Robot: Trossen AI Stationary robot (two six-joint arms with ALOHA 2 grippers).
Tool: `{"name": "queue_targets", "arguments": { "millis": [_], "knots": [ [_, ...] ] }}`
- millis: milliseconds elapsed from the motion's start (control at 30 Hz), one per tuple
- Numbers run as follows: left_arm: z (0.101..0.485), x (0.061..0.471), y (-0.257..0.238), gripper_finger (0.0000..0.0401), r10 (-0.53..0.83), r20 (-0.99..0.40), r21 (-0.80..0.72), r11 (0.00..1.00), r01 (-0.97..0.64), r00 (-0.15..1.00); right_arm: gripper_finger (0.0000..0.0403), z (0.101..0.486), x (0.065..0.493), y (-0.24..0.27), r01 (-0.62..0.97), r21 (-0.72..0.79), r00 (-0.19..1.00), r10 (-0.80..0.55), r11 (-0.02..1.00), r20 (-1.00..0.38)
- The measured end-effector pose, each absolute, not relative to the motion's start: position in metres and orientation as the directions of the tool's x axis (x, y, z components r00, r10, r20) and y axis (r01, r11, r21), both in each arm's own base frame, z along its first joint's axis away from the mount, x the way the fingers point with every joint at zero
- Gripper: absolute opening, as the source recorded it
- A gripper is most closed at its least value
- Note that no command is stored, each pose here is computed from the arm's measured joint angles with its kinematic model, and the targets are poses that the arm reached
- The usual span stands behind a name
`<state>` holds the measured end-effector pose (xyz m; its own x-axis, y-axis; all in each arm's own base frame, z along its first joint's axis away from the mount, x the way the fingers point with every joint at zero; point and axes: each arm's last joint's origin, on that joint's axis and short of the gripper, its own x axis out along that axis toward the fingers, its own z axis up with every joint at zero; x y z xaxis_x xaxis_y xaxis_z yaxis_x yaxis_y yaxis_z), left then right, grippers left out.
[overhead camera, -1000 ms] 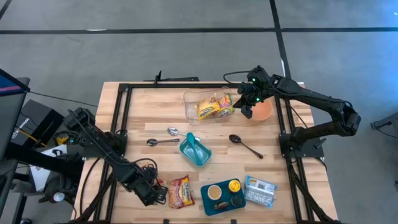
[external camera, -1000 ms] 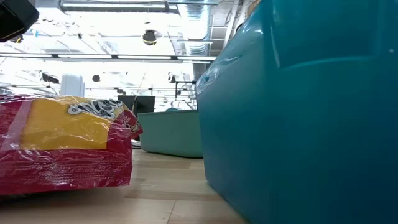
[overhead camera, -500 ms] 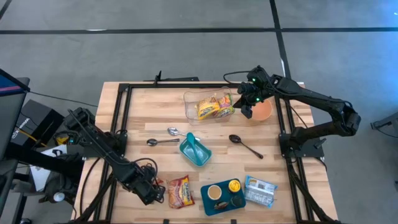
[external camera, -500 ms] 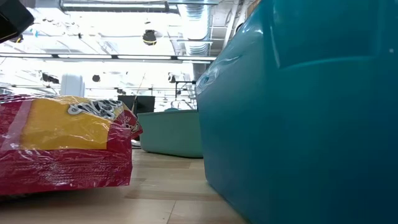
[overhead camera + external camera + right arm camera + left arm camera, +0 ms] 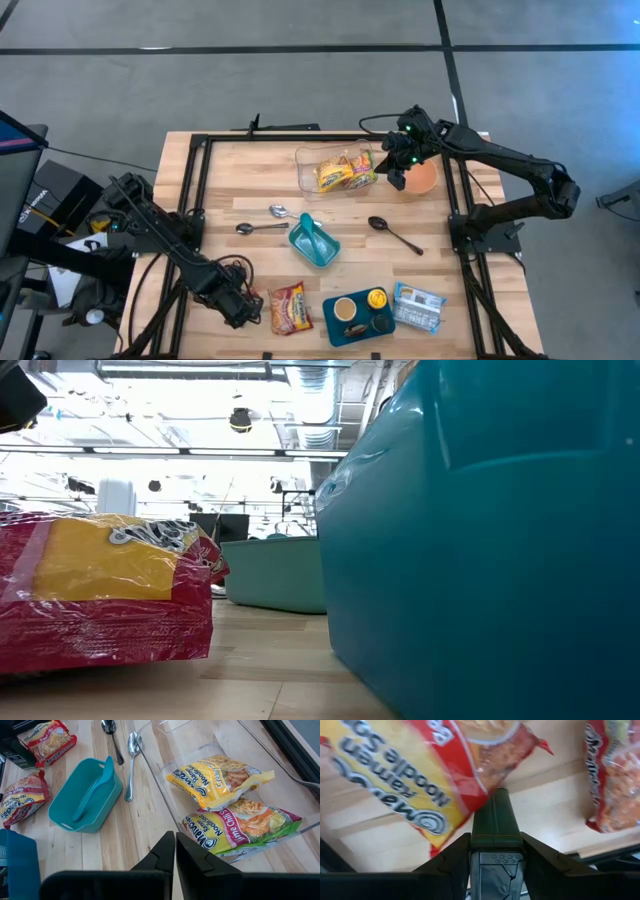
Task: Pick & Place Food Item
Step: Put the black seasoning can into the blue bin
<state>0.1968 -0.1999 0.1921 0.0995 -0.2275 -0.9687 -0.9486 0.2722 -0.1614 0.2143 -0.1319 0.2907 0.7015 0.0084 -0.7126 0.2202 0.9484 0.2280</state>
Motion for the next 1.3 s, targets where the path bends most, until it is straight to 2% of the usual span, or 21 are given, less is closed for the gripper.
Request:
{"name": "queue_targets", "arguments": {
  "millis": [233, 567, 1300],
  "knots": [
    [0.1927, 0.1969, -0.2022, 0.0157, -0.275, -0.959, -0.153, 0.276, -0.949, 0.075, 0.0011, 0.2907, 0.2143, -0.1319, 0.22, 0.228, 0.701, 0.009, 0.948, -0.713],
    [0.1946, 0.2011, -0.2063, 0.0151, -0.315, -0.942, -0.209, 0.268, -0.94, 0.12, 0.0011, 0.2907, 0.2142, -0.132, 0.221, 0.228, 0.701, 0.008, 0.948, -0.713],
    [0.1898, 0.2033, -0.2081, 0.0141, -0.302, -0.947, -0.196, 0.26, -0.946, 0.113, 0.0011, 0.2907, 0.2143, -0.1319, 0.22, 0.228, 0.701, 0.009, 0.948, -0.713]
  ]
}}
